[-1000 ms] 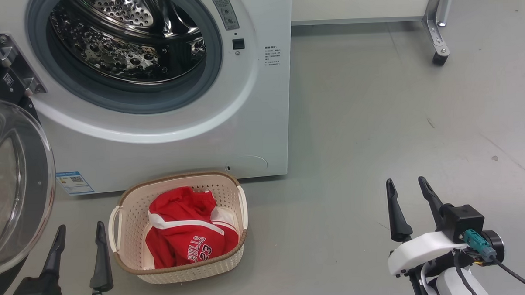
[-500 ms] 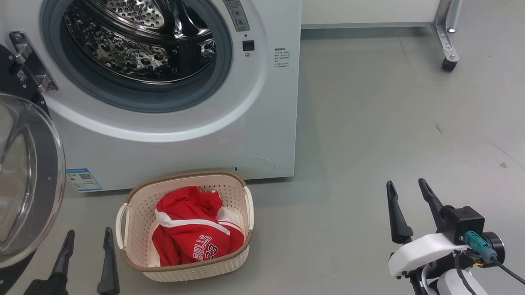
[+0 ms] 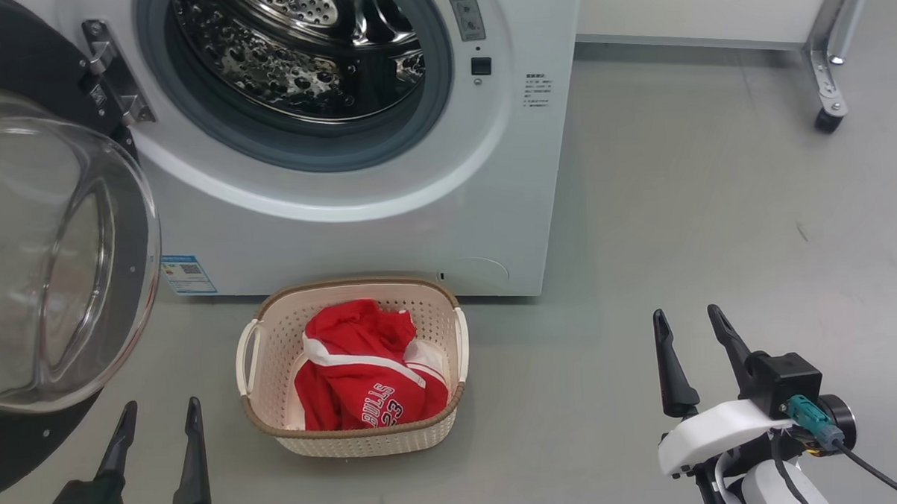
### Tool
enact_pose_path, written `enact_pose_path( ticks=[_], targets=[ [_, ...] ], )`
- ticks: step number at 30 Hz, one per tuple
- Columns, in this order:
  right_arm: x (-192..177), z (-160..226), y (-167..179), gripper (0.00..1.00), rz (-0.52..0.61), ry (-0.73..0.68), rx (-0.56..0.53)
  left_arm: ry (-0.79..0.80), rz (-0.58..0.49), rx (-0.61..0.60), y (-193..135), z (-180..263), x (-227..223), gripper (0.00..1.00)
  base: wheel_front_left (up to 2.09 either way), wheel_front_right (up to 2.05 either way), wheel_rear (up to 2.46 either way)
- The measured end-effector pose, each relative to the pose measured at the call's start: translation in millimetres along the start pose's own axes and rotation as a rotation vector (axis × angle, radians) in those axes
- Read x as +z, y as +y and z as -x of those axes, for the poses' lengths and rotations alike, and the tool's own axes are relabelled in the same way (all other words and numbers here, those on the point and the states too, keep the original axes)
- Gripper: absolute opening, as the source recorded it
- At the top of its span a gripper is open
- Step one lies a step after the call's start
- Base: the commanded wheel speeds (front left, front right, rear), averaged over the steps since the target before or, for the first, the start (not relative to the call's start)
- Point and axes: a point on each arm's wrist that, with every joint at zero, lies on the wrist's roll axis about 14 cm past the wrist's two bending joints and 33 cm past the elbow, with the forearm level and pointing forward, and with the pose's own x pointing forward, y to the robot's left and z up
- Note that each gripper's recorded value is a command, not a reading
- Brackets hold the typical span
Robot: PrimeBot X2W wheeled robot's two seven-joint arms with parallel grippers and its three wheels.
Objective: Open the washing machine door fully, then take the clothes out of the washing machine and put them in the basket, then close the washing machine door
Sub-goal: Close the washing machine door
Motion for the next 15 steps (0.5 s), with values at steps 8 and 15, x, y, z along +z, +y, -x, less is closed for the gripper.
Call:
enact_pose_path(
  ticks=[8,15],
  targets=[
    [-13.7,-11.1,36.2,1.0,-0.003,0.041,0.118,0.013,-0.002,0.109,32.5,18.6,-3.8,1.0,0.0,0.0,0.0],
    [-28.3,-19.0,71.2,1.0,-0.004,0.085,0.228,0.024,-0.003,0.225,64.5,41.5,-6.3,1.0,0.0,0.0,0.0]
  ],
)
